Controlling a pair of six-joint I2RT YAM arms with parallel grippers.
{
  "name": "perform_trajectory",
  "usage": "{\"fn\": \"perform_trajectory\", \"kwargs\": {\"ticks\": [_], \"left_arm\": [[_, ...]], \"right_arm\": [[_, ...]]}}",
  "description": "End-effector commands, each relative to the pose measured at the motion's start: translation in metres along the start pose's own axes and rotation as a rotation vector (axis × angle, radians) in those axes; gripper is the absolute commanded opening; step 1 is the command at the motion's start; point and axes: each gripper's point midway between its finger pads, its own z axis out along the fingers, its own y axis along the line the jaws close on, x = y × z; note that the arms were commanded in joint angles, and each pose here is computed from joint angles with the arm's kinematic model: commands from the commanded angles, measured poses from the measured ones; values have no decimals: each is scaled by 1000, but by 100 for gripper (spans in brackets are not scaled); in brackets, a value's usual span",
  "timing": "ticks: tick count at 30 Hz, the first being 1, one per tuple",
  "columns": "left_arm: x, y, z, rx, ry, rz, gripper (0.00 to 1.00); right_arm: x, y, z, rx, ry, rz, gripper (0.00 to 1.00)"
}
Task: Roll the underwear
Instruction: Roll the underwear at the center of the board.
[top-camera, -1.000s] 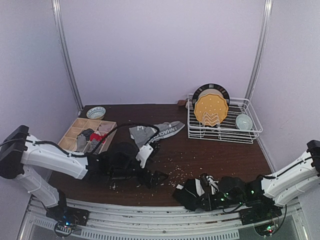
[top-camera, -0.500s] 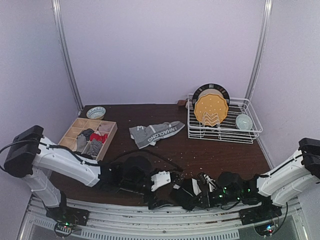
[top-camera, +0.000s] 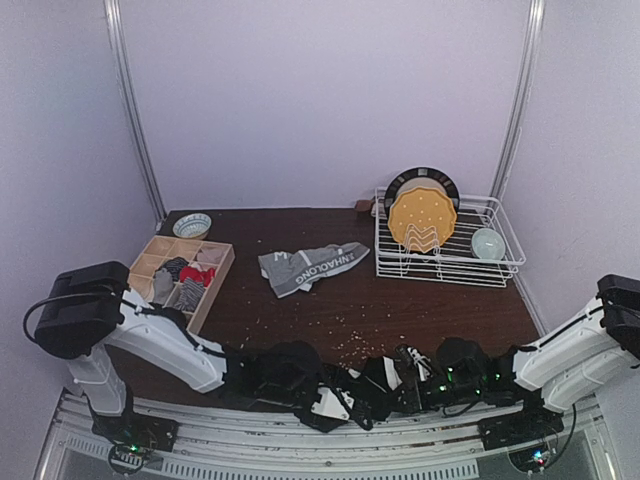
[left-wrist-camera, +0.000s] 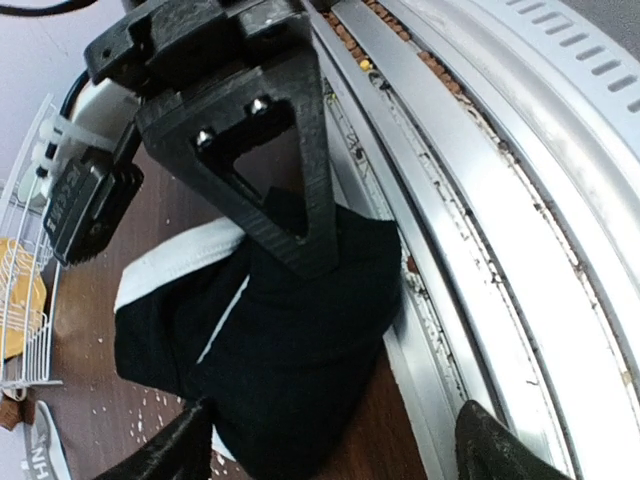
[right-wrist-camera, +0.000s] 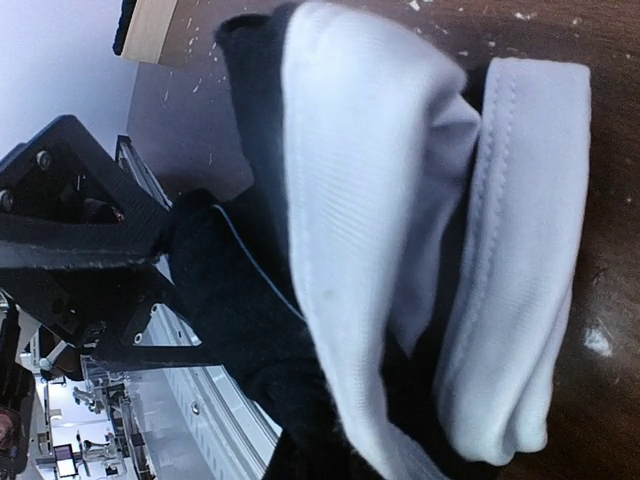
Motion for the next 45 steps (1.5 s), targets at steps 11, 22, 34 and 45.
{"fn": "perform_trajectory", "kwargs": {"ticks": [11, 22, 34, 45], "left_arm": [[-3, 24, 21, -77, 17, 143, 75], [10, 10, 26, 44, 33, 65, 49], [22, -2, 30, 155, 47, -117, 0], [31, -27, 25, 355, 120, -344, 0]], "right_arm": [[13, -16, 6, 53, 85, 22, 0], [10, -12, 4, 50, 79, 9, 0], [-2, 10, -5, 13, 48, -76, 33], [-30, 15, -54, 132, -127, -237, 42]]}}
